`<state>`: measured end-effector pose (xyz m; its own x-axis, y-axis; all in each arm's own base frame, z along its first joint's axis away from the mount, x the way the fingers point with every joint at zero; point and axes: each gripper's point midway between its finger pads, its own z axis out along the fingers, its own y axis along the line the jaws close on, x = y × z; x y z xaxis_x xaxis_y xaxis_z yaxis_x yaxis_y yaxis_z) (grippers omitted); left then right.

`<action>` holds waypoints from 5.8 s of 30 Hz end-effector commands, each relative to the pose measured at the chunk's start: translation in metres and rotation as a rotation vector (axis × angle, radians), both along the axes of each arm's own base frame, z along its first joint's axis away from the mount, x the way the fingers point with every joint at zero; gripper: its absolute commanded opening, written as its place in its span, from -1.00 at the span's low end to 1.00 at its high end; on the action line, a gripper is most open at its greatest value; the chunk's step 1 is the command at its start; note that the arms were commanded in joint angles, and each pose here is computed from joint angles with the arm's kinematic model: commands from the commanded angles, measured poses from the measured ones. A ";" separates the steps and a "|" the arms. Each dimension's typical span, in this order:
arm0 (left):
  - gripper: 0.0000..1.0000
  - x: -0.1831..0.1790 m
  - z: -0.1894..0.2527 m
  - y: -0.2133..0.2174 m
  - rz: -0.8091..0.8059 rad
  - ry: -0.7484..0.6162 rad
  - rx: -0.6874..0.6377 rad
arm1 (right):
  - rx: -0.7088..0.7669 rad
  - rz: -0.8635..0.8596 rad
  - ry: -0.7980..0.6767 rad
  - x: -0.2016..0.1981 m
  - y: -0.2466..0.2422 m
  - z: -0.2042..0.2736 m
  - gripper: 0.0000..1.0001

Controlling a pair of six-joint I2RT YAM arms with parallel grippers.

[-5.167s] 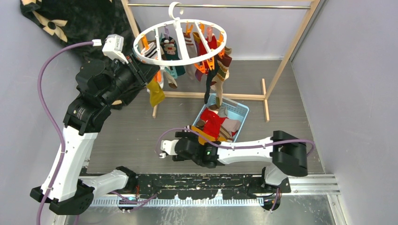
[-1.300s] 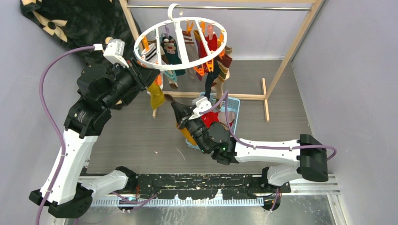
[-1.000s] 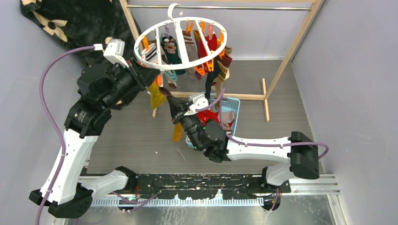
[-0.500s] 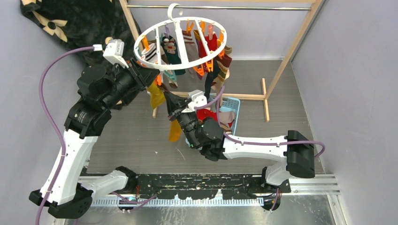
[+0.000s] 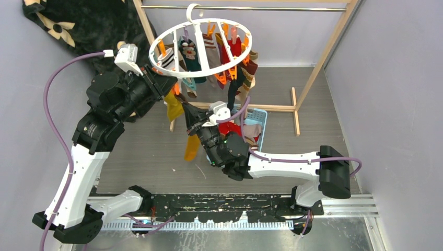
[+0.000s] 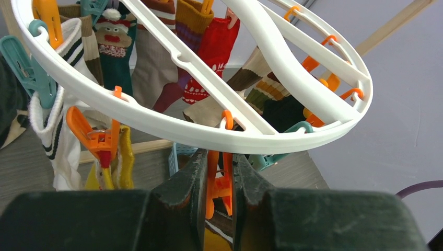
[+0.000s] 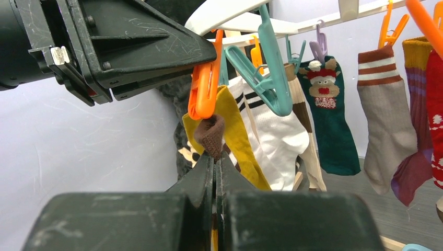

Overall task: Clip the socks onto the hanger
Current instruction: Clamp the sock onto the hanger, then open the clamp at the hanger.

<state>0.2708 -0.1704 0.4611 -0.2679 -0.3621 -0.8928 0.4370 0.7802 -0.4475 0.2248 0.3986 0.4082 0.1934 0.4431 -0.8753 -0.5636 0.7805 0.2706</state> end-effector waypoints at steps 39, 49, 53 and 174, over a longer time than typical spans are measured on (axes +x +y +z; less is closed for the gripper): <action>-0.83 0.003 -0.004 0.007 0.051 0.016 -0.032 | 0.170 -0.008 -0.040 -0.010 -0.006 0.048 -0.98; -0.82 0.002 -0.003 0.008 0.053 0.012 -0.031 | 0.174 -0.008 -0.062 -0.008 0.003 0.058 -0.98; -0.82 0.002 -0.003 0.009 0.057 0.011 -0.029 | 0.167 -0.014 -0.070 -0.008 0.003 0.060 -0.98; 0.05 -0.036 0.048 -0.017 -0.163 -0.037 -0.139 | 0.136 0.282 -0.015 0.045 -0.014 0.086 -0.86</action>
